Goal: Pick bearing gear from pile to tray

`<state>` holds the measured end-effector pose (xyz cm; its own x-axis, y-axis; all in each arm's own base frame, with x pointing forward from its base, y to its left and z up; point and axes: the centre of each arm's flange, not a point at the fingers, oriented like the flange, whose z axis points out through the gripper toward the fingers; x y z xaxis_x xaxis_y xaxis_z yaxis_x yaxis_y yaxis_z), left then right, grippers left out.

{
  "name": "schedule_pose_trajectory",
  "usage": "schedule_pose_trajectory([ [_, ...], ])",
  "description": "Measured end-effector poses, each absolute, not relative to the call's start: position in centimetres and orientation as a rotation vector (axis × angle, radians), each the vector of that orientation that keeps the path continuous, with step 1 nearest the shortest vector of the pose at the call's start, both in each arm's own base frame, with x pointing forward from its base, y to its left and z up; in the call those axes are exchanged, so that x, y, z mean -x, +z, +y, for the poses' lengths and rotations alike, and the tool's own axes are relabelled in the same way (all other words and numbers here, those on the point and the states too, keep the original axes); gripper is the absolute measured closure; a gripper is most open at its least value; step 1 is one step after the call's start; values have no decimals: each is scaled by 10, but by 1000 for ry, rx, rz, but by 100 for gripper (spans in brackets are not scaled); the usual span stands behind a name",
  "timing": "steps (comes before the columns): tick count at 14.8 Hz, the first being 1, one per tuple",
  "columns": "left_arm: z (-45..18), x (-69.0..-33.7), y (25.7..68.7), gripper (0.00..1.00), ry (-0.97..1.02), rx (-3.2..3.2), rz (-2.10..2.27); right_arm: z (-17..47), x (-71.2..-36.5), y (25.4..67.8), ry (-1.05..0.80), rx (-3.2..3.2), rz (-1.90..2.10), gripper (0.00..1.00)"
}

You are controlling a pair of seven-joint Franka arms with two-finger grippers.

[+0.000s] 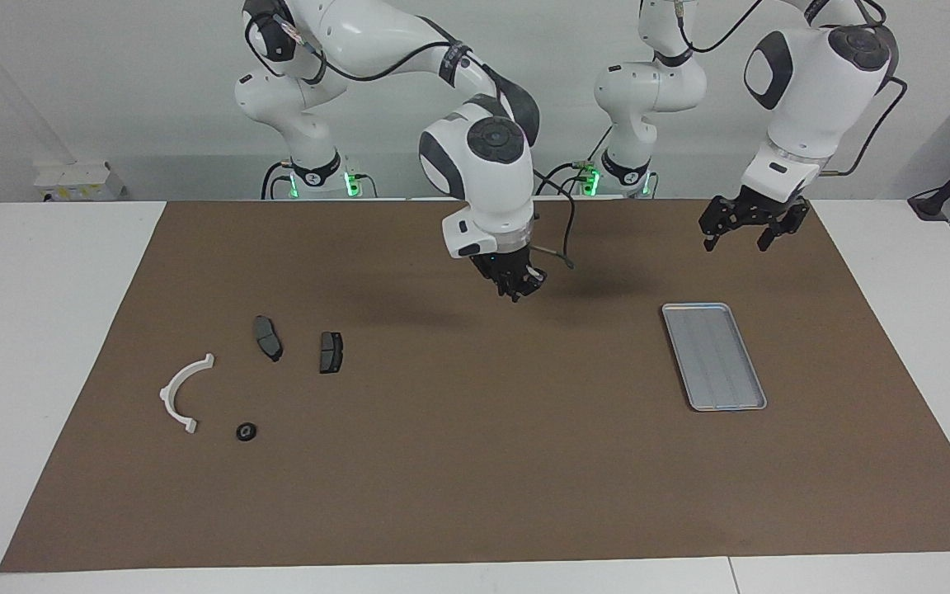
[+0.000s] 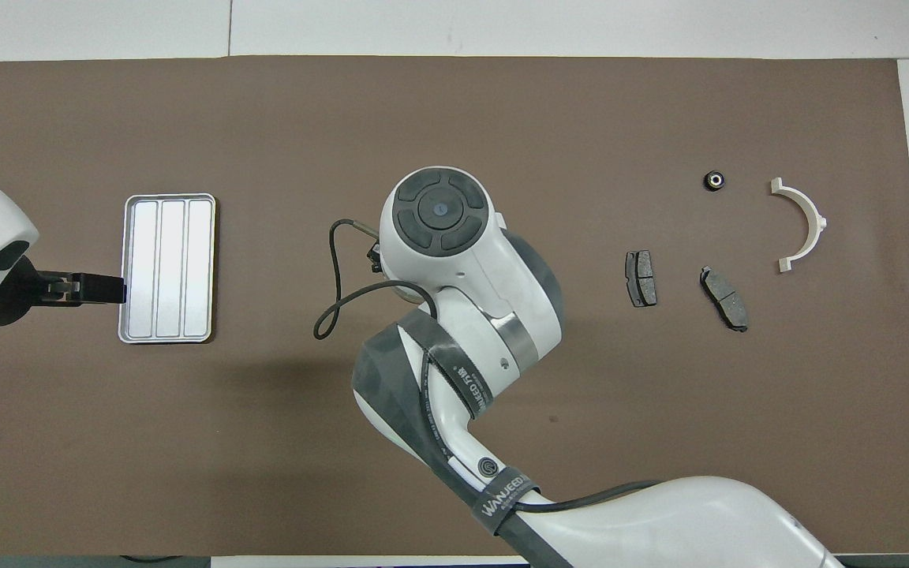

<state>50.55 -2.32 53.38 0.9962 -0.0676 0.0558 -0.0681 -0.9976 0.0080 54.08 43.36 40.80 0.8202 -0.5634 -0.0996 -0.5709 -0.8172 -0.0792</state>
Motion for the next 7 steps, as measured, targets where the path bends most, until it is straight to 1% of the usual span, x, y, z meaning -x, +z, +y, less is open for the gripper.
schedule_pose_trajectory([
  [4,-22,-506,528,0,104,-3128,-102,470,-522,339,109,2879,938,76],
  [7,-22,-506,523,0,110,-3128,-101,474,-526,304,100,2866,949,76],
])
